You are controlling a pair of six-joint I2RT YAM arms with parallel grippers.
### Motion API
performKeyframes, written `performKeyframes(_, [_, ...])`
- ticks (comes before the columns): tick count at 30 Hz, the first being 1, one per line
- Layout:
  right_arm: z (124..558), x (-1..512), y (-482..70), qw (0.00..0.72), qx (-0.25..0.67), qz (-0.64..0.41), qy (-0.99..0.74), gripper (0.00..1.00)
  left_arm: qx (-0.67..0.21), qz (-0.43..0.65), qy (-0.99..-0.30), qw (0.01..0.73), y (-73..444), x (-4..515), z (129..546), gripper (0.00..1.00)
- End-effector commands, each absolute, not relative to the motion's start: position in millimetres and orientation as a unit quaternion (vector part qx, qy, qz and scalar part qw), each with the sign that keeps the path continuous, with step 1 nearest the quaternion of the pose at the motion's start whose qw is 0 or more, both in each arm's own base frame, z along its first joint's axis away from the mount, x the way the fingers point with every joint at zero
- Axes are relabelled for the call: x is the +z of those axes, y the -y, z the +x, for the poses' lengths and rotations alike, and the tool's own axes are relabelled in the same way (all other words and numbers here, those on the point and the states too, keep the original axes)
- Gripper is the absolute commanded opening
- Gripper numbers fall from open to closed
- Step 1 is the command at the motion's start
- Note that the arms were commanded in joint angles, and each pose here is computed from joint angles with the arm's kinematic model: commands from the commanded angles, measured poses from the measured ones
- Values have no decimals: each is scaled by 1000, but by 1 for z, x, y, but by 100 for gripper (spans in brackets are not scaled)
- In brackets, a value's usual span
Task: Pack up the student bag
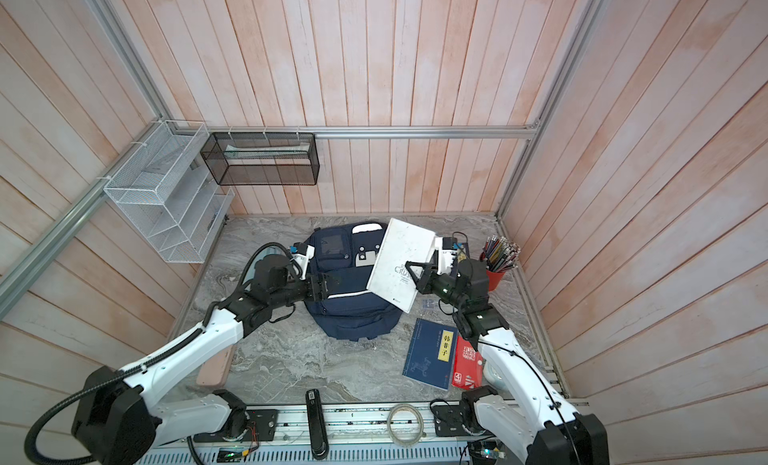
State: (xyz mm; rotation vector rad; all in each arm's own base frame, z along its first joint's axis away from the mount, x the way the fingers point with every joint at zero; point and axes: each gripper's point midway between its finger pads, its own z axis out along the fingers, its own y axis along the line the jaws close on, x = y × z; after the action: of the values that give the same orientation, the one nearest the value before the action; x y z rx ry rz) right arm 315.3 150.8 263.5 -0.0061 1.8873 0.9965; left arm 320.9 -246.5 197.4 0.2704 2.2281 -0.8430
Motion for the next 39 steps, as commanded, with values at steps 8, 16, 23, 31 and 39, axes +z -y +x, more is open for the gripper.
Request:
performKeyframes(8, [309,245,-97,492,380,65,-780,0,-106,305,-886,333,306,111,355,78])
performKeyframes(16, [306,241,-93,482,401,67,-777,0,-144,373,-863,309,335,90,326,86])
performKeyframes(23, [307,231,-95,469,418,66,-775,0,-42,385,-876,287,320,41,337,93])
performKeyframes(31, [302,226,-98,457,427,64,-778,0,-35,358,-872,333,331,73,354,16])
performKeyframes(39, [285,205,-115,393,502,95,-765,0,-147,313,-861,374,345,176,355,0])
